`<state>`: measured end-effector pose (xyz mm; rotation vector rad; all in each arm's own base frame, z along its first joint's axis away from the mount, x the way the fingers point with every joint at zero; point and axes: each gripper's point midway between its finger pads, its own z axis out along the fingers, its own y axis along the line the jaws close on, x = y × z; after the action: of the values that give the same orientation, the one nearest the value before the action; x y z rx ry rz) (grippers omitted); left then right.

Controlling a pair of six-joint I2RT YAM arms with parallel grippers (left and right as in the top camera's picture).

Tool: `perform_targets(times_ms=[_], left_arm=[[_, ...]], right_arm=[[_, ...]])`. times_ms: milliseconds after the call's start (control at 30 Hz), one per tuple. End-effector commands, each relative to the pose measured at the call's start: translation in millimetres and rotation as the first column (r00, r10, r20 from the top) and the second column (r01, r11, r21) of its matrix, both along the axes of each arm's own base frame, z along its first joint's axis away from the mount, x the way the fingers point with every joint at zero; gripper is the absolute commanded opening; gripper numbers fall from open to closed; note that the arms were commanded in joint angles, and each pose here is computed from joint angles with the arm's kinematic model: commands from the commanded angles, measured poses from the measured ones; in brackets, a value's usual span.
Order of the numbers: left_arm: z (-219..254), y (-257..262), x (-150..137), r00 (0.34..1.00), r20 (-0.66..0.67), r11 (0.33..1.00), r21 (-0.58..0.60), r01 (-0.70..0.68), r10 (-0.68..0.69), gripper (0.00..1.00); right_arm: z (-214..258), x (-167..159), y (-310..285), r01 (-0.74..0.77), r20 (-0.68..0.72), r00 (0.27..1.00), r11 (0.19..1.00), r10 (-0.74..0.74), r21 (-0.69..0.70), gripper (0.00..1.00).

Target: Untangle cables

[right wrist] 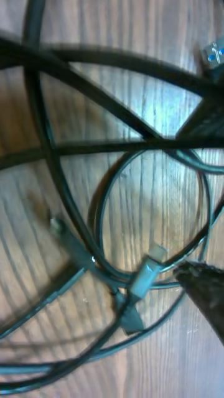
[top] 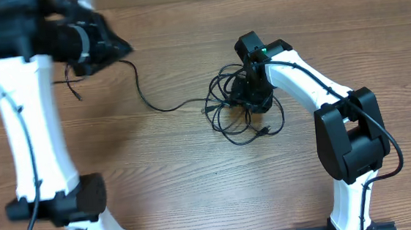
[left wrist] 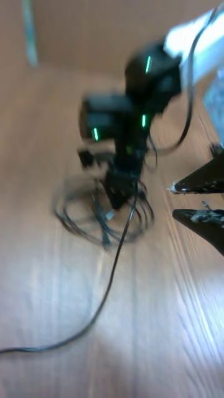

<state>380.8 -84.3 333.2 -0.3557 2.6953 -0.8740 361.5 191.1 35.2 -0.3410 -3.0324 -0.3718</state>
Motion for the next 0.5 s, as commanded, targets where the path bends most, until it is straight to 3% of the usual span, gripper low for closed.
perform_targets(times_ms=[0, 167, 467], left_arm=[[-37.0, -2.5, 3.8, 0.997, -0.077, 0.985, 0.173, 0.014, -0.001, 0.11], [-65.1, -36.5, -7.1, 0.983, -0.164, 0.970, 0.210, 0.118, -0.084, 0.17], [-129.9, -75.4, -53.7, 0.895, -0.437, 0.956, 0.213, 0.202, -0.092, 0.20]], right_arm=[[-0.6, -1.2, 2.9, -0.003, -0.008, 1.000, 1.000, 0.003, 0.022, 0.70], [2.6, 2.0, 4.0, -0.017, 0.006, 1.000, 1.000, 0.016, 0.027, 0.85], [23.5, 21.7, 4.3, -0.002, 0.063, 0.998, 0.999, -0.001, 0.048, 0.88]])
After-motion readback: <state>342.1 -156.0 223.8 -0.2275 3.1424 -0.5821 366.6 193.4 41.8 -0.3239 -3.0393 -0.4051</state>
